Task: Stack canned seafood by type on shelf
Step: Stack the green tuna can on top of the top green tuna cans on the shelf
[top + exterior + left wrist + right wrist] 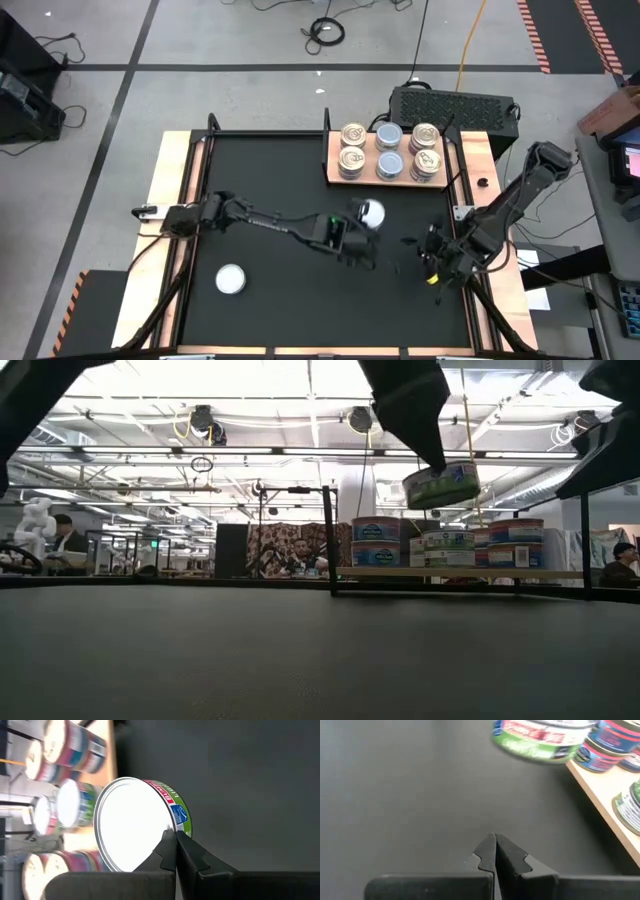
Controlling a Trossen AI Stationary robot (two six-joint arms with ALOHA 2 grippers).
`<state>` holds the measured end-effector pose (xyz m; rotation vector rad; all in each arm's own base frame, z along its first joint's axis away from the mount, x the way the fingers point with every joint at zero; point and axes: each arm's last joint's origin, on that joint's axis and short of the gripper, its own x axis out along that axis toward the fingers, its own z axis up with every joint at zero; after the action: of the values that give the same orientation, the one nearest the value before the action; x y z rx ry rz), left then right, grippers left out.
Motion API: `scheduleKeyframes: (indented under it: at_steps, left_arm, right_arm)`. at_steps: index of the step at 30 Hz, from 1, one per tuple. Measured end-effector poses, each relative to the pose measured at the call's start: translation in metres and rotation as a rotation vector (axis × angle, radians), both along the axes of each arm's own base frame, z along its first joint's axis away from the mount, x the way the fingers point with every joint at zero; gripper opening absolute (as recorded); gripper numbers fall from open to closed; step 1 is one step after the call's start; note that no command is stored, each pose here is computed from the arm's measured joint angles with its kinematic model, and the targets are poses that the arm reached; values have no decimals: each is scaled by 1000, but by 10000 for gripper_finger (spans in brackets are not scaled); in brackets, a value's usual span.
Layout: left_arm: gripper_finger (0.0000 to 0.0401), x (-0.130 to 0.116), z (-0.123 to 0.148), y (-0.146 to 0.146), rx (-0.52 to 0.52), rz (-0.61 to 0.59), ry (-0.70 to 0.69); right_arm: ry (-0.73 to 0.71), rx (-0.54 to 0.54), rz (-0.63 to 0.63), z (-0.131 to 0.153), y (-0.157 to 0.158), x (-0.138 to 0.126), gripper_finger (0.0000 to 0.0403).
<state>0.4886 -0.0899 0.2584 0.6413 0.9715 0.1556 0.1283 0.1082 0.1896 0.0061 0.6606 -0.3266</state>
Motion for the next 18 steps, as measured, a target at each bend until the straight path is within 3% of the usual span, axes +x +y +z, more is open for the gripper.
scheduleKeyframes:
  at_steps: [11, 18]
  left_arm:
    - [0, 27, 21, 96, 147, 8, -149]
    - [0, 32, 30, 147, 185, 4, -222]
  right_arm:
    - [-13, 10, -51, -1, -1, -8, 0]
    - [-8, -18, -56, -2, -3, -10, 0]
